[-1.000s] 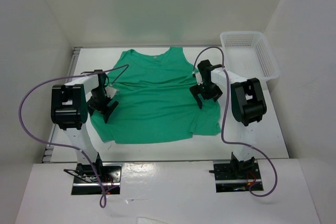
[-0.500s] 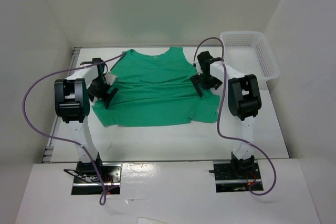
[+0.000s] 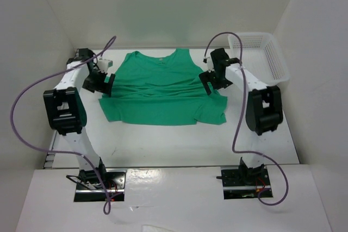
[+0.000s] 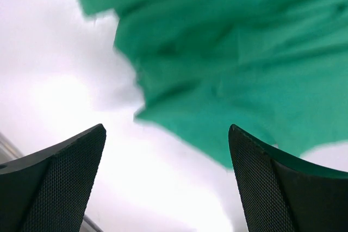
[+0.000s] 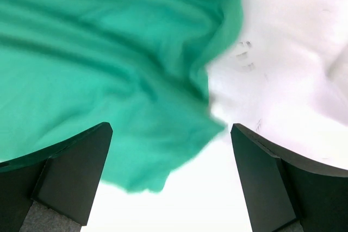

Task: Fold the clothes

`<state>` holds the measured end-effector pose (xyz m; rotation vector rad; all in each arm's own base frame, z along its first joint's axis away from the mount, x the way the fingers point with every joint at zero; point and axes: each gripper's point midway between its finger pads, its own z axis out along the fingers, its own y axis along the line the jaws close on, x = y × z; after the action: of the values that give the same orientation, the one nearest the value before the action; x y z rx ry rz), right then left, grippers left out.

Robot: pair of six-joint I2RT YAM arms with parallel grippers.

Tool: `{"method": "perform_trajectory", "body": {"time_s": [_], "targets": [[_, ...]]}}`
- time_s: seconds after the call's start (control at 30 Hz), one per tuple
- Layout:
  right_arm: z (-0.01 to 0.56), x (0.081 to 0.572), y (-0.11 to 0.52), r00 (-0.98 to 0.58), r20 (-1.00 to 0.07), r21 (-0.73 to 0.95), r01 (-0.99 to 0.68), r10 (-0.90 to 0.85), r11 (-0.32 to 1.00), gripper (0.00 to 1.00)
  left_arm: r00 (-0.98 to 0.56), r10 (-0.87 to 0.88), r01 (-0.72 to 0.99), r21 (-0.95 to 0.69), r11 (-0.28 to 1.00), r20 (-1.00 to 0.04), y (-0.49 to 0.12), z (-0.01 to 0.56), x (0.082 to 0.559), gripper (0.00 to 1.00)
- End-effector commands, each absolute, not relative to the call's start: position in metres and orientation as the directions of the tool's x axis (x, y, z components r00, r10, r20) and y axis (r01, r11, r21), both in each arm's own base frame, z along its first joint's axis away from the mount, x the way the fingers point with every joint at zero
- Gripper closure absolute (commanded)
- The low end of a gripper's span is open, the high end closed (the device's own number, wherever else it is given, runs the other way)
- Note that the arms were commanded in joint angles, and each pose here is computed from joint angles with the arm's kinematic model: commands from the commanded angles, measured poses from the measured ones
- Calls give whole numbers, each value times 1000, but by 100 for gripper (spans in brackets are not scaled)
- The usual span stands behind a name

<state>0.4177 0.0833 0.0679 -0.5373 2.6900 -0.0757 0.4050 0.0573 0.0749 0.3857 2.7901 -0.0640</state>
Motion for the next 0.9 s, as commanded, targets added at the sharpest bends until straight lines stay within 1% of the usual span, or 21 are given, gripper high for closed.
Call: {"method": "perform_trajectory", "body": {"time_s": [0.0,0.07,0.1,0.17,0.23,0.27,0.33,0.47,0.53,0.6,0.63,0.67,0.73,0.77,0.8,0.87], "targets": [[146,398,95,-768,-545,-51,-369,-336,928,1,-924,180,234,-127,964,-338,57,98,365,1],[155,386,99,-757,-563,-19,-390,-332,921,1,-938,161,220,-167,961,-307,59,88,352,1],[166,380,102,-739,-589,-6,-402,-328,916,1,-953,158,213,-199,957,-260,58,75,340,1],[164,368,100,-749,-579,19,-406,-321,914,1,-968,147,195,-243,950,-201,58,55,332,1],[163,357,100,-756,-580,53,-407,-304,912,1,-979,110,160,-320,934,-169,55,42,325,1],[162,353,99,-757,-579,53,-407,-304,912,1,-985,102,146,-359,922,-139,54,32,321,3],[163,342,100,-749,-590,67,-417,-302,906,1,-989,82,127,-419,899,-124,47,23,320,4],[162,337,94,-737,-609,53,-405,-292,913,1,-994,55,94,-476,874,-95,37,15,317,6],[166,334,95,-725,-625,55,-411,-289,910,1,-996,45,79,-481,873,-81,36,12,316,9],[162,332,95,-731,-617,58,-411,-291,910,1,-997,35,66,-492,868,-71,34,12,314,13],[167,334,93,-718,-634,46,-407,-288,912,1,-997,35,64,-493,868,-69,32,12,311,14],[164,332,93,-724,-626,48,-406,-289,913,1,-998,35,59,-497,866,-57,31,10,307,18],[164,332,93,-724,-626,48,-406,-289,913,1,-998,35,60,-496,866,-60,30,10,305,22],[168,334,93,-713,-640,44,-407,-287,912,1,-998,34,51,-502,863,-43,28,7,299,24],[168,334,93,-713,-640,44,-407,-287,912,1,-998,35,56,-499,865,-53,29,10,300,29],[166,332,91,-715,-638,37,-402,-288,915,1,-999,34,46,-506,861,-33,26,8,291,31]]}}
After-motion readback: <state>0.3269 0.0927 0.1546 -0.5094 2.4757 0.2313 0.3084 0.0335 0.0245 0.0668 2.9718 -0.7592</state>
